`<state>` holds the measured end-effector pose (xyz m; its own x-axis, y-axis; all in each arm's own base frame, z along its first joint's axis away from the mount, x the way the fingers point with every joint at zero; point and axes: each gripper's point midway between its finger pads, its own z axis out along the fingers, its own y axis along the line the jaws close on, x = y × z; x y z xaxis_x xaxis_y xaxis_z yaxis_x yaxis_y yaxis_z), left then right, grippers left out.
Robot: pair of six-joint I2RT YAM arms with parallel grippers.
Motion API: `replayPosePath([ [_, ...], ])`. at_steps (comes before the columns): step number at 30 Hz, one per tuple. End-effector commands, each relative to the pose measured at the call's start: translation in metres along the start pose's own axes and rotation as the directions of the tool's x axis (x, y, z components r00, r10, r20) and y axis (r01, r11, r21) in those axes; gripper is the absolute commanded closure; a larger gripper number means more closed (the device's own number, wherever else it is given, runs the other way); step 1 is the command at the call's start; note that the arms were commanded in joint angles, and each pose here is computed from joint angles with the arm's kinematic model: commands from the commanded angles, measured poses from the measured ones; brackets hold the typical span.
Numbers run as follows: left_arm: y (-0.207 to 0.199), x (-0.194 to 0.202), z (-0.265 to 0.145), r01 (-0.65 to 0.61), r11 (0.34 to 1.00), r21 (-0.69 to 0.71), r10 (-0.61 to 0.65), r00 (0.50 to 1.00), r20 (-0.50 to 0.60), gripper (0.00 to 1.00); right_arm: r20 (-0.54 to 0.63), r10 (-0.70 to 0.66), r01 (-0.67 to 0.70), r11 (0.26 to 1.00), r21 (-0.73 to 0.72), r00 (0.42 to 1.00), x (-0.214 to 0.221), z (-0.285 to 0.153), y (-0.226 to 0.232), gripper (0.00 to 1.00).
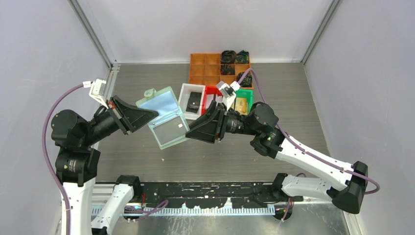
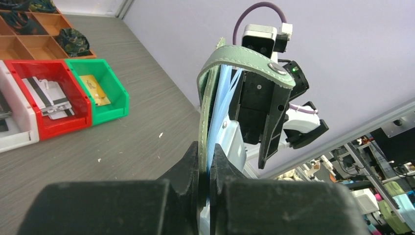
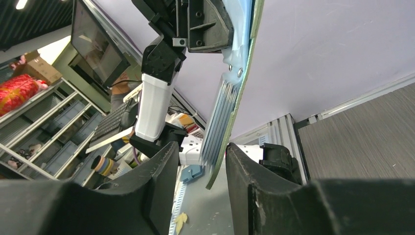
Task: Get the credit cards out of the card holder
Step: Remove the credit card from the card holder.
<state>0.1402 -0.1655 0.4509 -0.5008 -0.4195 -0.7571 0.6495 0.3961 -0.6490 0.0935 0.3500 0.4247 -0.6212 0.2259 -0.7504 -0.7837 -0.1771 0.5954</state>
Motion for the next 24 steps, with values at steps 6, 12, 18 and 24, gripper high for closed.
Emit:
replayPosePath([
  [6,-0.0280,-0.0195,-0.0017,-0.069,0.995,0.067,0.066,0.997,0.041,1.00,0.013,-0.079,0.080,0.993,-0.089,0.997,-0.0085,-0.0055,0.0265,0.55],
  [12,-0.0241,-0.0197,0.0005,-0.051,0.997,0.060,0.049,0.998,0.035,1.00,0.014,-0.113,0.113,0.991,-0.075,0.994,-0.0083,-0.0070,0.0240,0.55],
  [18,-0.0230,-0.0197,0.0018,-0.044,0.997,0.061,0.042,0.999,0.029,1.00,0.010,-0.140,0.141,0.988,-0.065,0.990,-0.0093,-0.0037,0.0199,0.58],
  [24,-0.0229,-0.0202,0.0026,-0.037,0.997,0.061,0.036,0.999,0.023,1.00,-0.003,-0.182,0.181,0.982,-0.059,0.983,-0.0071,-0.0040,0.0180,0.61],
])
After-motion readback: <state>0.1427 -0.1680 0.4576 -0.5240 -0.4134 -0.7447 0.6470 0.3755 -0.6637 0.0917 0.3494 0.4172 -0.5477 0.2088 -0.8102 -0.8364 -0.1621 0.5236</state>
